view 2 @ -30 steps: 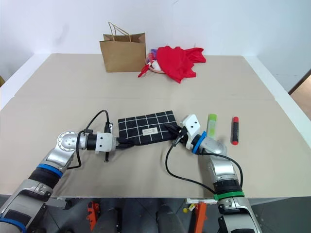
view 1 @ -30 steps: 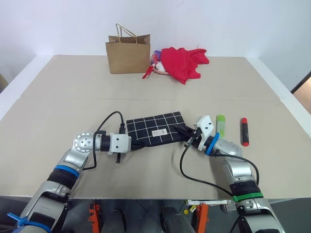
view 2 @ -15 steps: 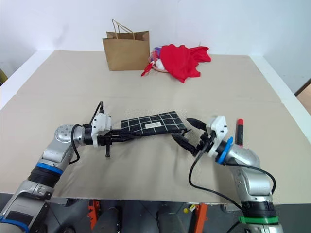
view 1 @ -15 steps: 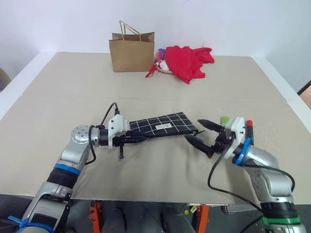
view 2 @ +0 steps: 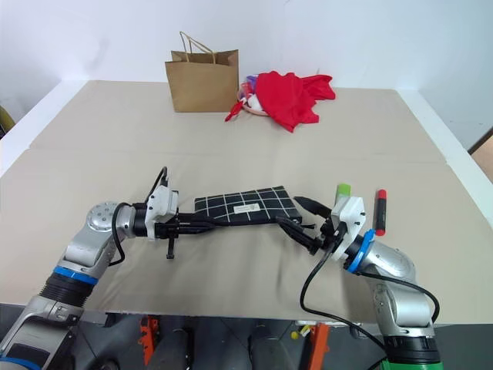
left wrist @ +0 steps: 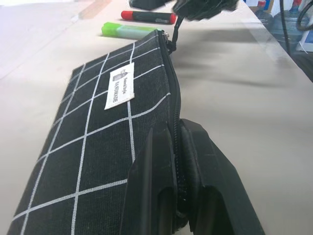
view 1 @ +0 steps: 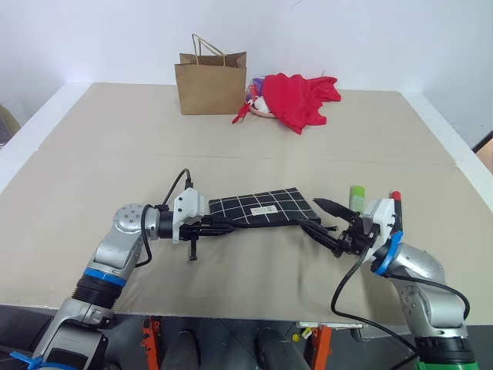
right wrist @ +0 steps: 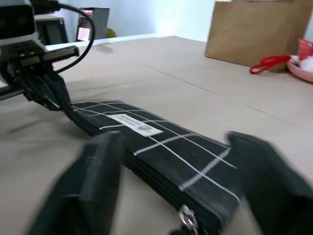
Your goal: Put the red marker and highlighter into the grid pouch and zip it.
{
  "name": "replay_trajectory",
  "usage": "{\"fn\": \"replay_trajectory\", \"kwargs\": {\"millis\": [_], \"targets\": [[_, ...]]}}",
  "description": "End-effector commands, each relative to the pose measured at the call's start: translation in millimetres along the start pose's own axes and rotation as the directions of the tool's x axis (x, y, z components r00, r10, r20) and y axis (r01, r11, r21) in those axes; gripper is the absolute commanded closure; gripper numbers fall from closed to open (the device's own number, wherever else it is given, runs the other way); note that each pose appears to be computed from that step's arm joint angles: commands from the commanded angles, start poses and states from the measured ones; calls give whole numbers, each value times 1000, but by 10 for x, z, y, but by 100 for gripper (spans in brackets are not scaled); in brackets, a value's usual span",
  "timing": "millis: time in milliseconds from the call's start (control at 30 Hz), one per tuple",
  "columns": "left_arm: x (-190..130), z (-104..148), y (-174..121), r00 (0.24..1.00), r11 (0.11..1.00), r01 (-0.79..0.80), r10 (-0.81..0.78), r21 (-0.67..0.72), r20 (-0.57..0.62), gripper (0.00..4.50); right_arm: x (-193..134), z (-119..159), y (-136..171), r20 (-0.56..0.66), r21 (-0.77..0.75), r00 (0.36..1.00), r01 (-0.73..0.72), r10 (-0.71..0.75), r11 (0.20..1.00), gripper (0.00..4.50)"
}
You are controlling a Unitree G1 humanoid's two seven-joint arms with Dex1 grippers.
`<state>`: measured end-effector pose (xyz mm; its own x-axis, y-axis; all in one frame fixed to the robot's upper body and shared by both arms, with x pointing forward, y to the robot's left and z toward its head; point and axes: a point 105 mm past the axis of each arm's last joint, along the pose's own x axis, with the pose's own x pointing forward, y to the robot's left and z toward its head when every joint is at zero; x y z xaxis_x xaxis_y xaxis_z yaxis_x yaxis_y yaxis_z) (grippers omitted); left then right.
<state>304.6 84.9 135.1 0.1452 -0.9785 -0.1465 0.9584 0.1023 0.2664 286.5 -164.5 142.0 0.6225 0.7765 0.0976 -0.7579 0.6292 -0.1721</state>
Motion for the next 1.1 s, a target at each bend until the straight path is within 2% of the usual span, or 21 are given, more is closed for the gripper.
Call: {"fn": "replay_trajectory", "kwargs": {"millis": [33, 67, 133, 367, 633, 800, 1100], "targets": [[-55, 163, 48, 998, 999, -32, 31, 22, 51, 450, 34, 38, 6, 29, -46, 999, -11, 13, 999, 293], [-55, 181, 52, 998, 999, -35, 34, 18, 58, 450, 33, 30, 2, 30, -49, 999, -11, 13, 999, 354], [-53, 203, 58, 997, 999, -38, 37, 16, 63, 450, 34, 28, -7, 35, -54, 999, -8, 10, 999, 448], [-52, 196, 55, 997, 999, -43, 42, 16, 58, 450, 110, 90, 8, 70, -65, 997, -31, 36, 997, 448], [47, 211, 31, 997, 999, -31, 28, 32, 68, 450, 508, 288, 335, 83, -70, 978, -186, 191, 980, 448], [108, 203, 6, 998, 999, -15, 12, 44, 68, 450, 751, 300, 478, 43, -35, 970, -238, 240, 971, 448], [223, 236, 25, 996, 997, -32, 26, 76, 87, 450, 998, 108, 688, -68, 22, 950, -303, 304, 953, 448]]}}
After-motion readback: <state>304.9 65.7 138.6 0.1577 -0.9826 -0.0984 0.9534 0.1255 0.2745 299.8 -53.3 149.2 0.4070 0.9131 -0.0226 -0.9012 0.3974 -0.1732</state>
